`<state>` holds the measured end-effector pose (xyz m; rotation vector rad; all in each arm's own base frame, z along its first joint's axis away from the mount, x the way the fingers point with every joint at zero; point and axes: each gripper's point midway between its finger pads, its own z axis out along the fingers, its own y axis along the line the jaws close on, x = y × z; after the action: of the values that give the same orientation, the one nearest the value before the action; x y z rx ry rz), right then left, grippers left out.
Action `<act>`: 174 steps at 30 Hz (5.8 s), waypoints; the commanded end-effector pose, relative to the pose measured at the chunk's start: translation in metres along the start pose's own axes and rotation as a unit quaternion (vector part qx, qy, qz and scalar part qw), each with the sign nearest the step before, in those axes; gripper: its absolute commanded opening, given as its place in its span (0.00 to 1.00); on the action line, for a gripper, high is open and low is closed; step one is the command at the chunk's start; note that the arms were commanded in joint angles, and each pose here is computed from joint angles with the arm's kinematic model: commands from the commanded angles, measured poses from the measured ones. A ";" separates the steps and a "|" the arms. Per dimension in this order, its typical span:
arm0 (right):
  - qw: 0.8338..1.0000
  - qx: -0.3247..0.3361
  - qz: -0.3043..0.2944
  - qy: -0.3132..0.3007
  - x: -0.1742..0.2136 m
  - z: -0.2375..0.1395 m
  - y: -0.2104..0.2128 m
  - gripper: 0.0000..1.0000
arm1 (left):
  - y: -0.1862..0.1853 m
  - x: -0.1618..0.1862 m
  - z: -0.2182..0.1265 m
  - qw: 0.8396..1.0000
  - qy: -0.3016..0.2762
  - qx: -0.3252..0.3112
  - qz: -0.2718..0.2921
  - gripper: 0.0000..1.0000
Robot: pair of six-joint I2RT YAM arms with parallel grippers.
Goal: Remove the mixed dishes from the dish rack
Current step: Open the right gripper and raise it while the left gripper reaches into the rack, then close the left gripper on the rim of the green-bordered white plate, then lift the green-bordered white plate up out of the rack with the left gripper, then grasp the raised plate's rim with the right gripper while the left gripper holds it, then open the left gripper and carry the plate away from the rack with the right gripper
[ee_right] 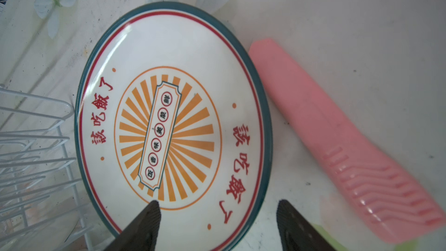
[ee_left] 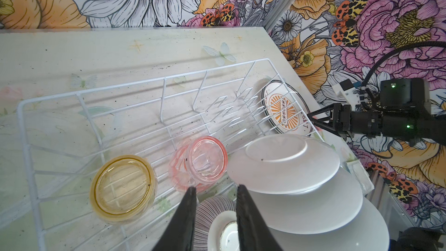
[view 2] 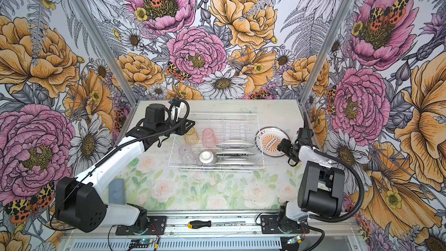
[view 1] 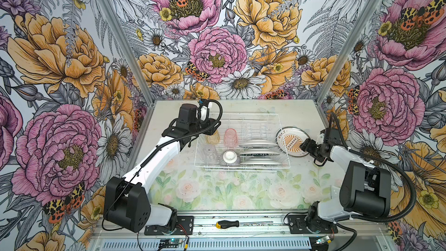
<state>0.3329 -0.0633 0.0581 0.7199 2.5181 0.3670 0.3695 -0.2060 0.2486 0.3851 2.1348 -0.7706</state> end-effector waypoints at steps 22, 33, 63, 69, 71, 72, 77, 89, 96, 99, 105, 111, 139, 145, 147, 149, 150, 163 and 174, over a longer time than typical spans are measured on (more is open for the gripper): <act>0.982 -0.093 -0.129 -0.098 -0.022 -0.096 0.119 0.75 | -0.146 0.074 0.061 0.899 0.155 0.042 0.408 0.36; 0.980 -0.099 -0.138 -0.102 -0.019 -0.100 0.124 0.74 | -0.145 0.084 0.086 0.880 0.179 0.029 0.440 0.36; 0.980 -0.097 -0.147 -0.096 -0.013 -0.095 0.122 0.75 | -0.130 0.061 0.135 0.853 0.162 -0.058 0.493 0.07; 0.980 -0.097 -0.146 -0.096 -0.013 -0.094 0.121 0.75 | -0.122 0.053 0.136 0.849 0.149 -0.096 0.498 0.03; 0.980 -0.098 -0.146 -0.096 -0.013 -0.094 0.121 0.74 | -0.121 0.049 0.136 0.848 0.143 -0.106 0.499 0.01; 0.980 -0.098 -0.146 -0.097 -0.013 -0.095 0.121 0.74 | -0.120 0.047 0.135 0.848 0.141 -0.111 0.500 0.00; 0.979 -0.099 -0.145 -0.099 -0.014 -0.097 0.122 0.74 | -0.116 0.034 0.130 0.847 0.119 -0.148 0.496 0.00; 0.977 -0.105 -0.146 -0.111 -0.015 -0.104 0.125 0.74 | -0.132 -0.013 0.091 0.873 0.016 -0.167 0.457 0.00; 0.976 -0.117 -0.148 -0.112 -0.014 -0.109 0.129 0.74 | -0.146 -0.028 0.064 0.890 -0.014 -0.140 0.433 0.00; 0.973 -0.131 -0.156 -0.113 -0.013 -0.113 0.135 0.74 | -0.146 -0.037 0.050 0.901 -0.022 -0.129 0.413 0.00; 0.954 -0.203 -0.183 -0.121 -0.008 -0.139 0.161 0.73 | -0.143 -0.058 0.016 0.947 -0.054 -0.045 0.314 0.00; 0.912 -0.334 -0.210 -0.114 0.007 -0.177 0.203 0.71 | -0.136 -0.073 -0.003 0.974 -0.071 0.043 0.213 0.00; 0.846 -0.488 -0.174 -0.122 0.008 -0.203 0.244 0.39 | -0.174 -0.061 0.036 0.954 -0.031 0.292 0.062 0.00; 0.849 -0.485 -0.171 -0.124 0.007 -0.203 0.243 0.24 | -0.177 -0.057 0.043 0.953 -0.023 0.297 0.059 0.00; 0.851 -0.482 -0.170 -0.124 0.007 -0.202 0.243 0.14 | -0.178 -0.057 0.045 0.953 -0.022 0.298 0.059 0.00; 0.854 -0.476 -0.167 -0.124 0.005 -0.201 0.242 0.00 | -0.178 -0.057 0.045 0.953 -0.021 0.296 0.059 0.00; 0.856 -0.474 -0.166 -0.125 0.005 -0.201 0.241 0.00 | -0.177 -0.057 0.046 0.954 -0.020 0.294 0.059 0.00; 0.887 -0.402 -0.105 -0.200 -0.043 -0.209 0.201 0.00 | -0.146 -0.029 0.043 0.978 0.012 0.187 0.095 0.32; 0.930 -0.229 0.020 -0.288 -0.087 -0.195 0.079 0.00 | -0.071 -0.010 0.003 0.995 0.008 0.028 0.096 0.35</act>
<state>0.3347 -0.0530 0.2869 0.5453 1.7826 0.7337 0.3344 -0.2897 0.2922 0.6660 2.0207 -0.8662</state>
